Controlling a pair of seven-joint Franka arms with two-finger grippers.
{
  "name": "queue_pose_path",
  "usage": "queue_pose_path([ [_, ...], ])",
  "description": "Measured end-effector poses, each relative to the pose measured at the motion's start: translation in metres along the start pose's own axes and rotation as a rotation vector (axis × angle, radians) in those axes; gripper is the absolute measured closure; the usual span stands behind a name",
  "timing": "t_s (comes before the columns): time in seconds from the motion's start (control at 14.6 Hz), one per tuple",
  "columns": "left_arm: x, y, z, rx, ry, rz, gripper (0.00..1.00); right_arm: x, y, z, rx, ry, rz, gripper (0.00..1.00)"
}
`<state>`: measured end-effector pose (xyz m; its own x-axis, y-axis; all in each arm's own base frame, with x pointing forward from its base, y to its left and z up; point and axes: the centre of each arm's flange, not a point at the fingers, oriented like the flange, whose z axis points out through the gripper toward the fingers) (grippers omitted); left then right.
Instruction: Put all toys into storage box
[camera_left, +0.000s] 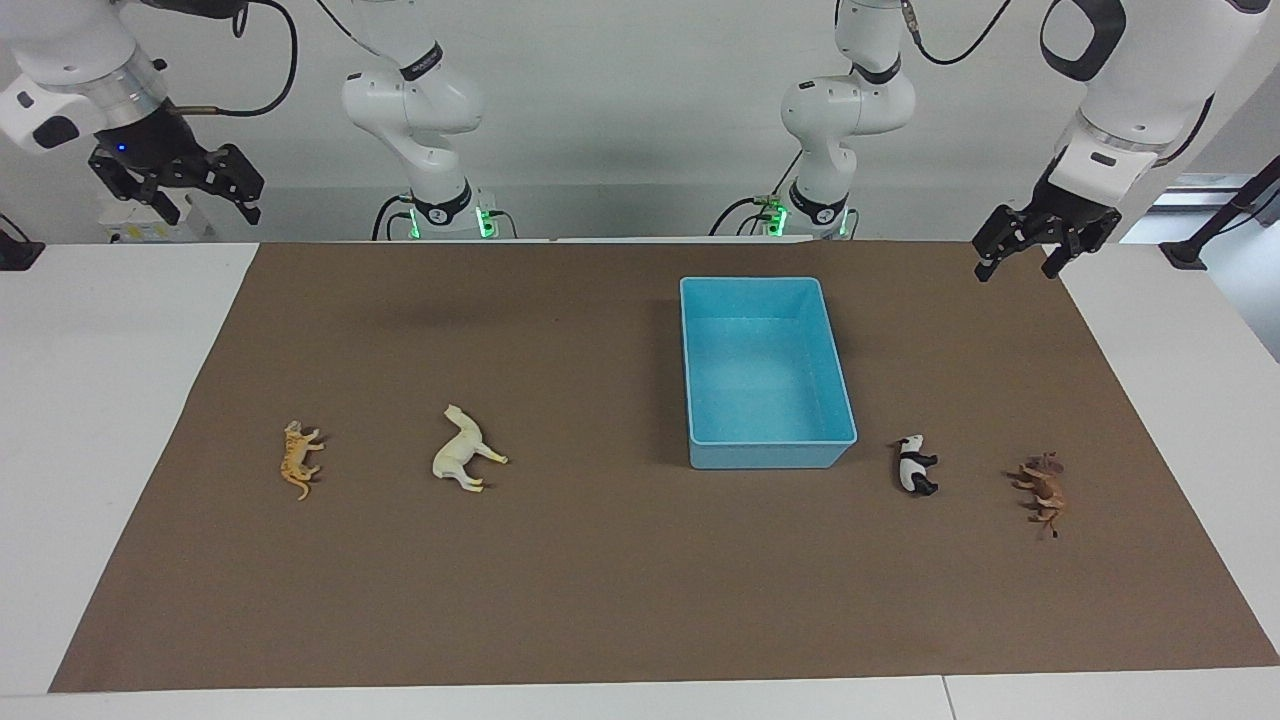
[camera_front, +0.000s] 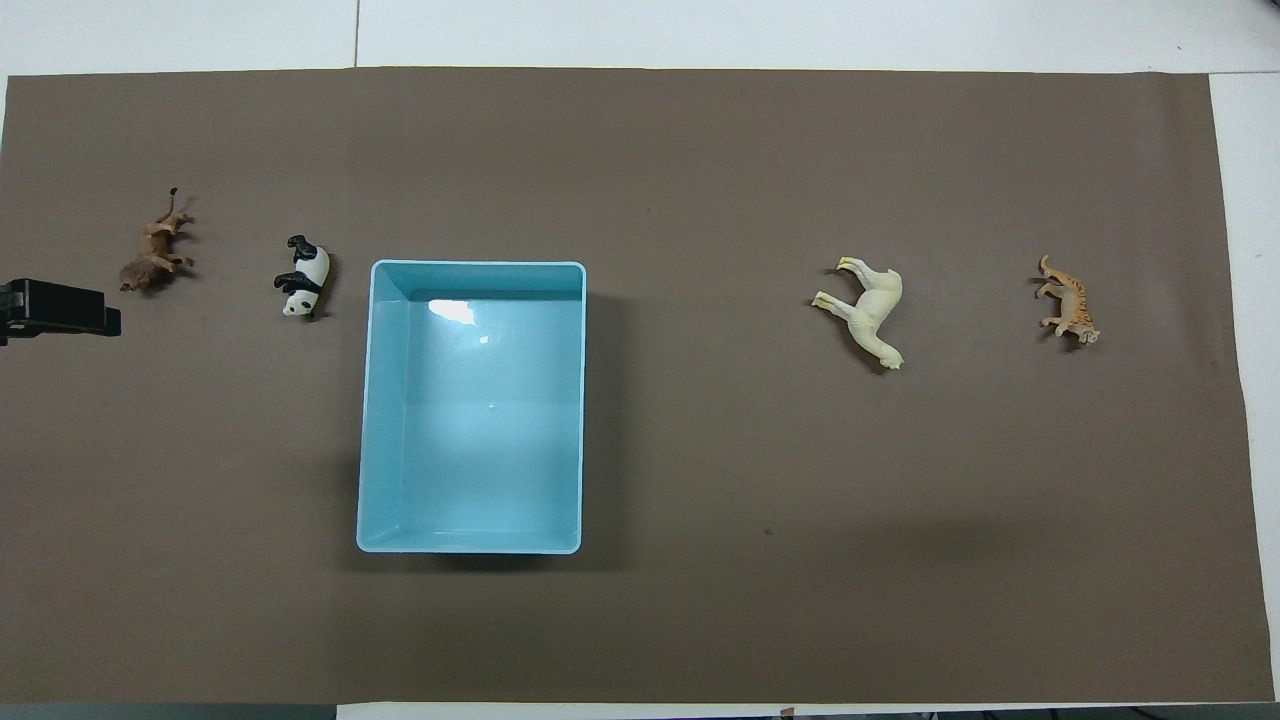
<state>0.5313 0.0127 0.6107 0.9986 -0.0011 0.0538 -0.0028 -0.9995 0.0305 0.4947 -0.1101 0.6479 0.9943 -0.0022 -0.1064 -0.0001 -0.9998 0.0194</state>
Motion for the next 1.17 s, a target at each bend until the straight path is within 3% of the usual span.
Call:
queue_pose_path([
  [0.41, 0.000, 0.000, 0.000, 0.000, 0.000, 0.000, 0.00, 0.000, 0.000, 0.000, 0.000, 0.000, 0.000, 0.00],
  [0.75, 0.000, 0.000, 0.000, 0.000, 0.000, 0.000, 0.00, -0.008, 0.015, 0.004, 0.013, -0.039, 0.032, 0.00],
  [1.17, 0.000, 0.000, 0.000, 0.000, 0.000, 0.000, 0.00, -0.010, 0.035, 0.013, 0.013, -0.014, 0.068, 0.00],
])
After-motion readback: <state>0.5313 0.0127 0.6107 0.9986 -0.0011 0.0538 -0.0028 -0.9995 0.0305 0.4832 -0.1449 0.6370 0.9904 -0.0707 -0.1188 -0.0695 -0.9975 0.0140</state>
